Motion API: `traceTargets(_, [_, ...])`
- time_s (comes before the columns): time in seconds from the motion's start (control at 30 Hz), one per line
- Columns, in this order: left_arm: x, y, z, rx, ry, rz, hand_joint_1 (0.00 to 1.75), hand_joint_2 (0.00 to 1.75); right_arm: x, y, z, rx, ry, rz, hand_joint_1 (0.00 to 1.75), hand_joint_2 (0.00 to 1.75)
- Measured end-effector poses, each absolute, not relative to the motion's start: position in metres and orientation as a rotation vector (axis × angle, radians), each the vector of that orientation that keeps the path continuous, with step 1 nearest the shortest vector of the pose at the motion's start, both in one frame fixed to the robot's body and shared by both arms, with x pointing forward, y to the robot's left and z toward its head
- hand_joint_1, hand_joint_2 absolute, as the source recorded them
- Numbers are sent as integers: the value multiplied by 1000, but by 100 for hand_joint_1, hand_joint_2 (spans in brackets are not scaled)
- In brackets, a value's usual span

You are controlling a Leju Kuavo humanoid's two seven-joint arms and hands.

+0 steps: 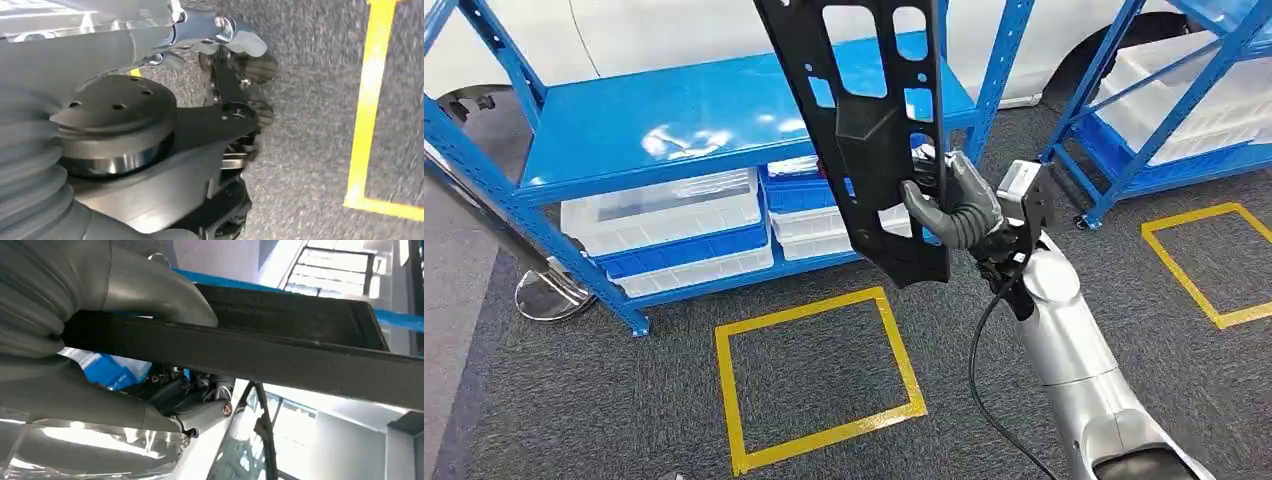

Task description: Take the parts from the cabinet and place them on the table.

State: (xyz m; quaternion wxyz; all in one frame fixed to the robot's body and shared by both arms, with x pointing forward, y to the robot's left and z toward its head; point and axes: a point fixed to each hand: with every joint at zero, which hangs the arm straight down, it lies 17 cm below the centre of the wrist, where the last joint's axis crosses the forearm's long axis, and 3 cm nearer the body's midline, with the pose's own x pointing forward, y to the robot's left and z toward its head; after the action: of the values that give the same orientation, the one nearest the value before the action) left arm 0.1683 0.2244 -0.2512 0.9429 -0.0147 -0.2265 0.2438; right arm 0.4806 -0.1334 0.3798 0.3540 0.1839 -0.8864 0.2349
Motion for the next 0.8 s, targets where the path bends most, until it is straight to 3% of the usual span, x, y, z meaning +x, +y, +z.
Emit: traceTargets(0.8, [168,223,-251,-32,-461,497,0,175,480,-135,379,473,-2293,607,175,175])
